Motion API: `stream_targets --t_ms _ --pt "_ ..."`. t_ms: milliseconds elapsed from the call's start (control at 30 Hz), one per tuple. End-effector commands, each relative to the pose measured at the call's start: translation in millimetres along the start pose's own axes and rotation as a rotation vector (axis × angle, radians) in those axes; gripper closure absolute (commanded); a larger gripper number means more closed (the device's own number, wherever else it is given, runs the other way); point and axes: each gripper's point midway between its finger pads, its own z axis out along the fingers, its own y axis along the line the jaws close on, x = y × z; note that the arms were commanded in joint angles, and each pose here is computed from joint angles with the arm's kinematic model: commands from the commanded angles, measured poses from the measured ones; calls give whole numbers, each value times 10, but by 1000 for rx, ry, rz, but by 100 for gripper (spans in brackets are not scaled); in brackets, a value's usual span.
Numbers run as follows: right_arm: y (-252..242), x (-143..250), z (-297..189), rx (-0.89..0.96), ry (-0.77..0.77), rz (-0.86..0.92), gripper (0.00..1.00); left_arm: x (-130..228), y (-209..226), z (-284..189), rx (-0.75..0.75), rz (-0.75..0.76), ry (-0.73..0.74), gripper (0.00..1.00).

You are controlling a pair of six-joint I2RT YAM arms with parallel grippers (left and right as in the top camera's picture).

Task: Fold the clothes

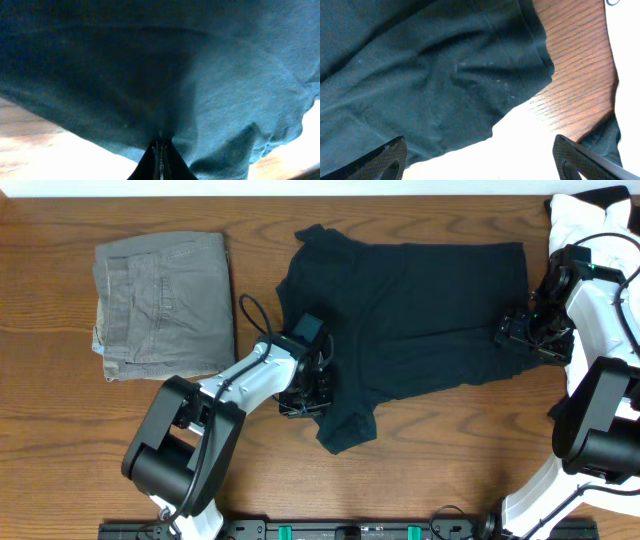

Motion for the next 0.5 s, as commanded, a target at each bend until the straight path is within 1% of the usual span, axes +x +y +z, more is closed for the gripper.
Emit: stream_targets --t_ms 0,100,233,333,467 --pt "23 24 2 -3 4 -19 9 -25 300 33 -62 -25 35 94" --pt "23 24 2 -3 4 -19 9 -55 539 -41 -109 -61 41 94" --pt "22 31 2 -3 7 -19 9 -109 766 -133 -120 -87 46 94" --pt "22 32 2 -3 7 -19 9 -144 1013 -198 -205 -126 28 94" --pt "22 31 2 -3 7 -19 9 -153 1089 -225 -219 -127 28 94"
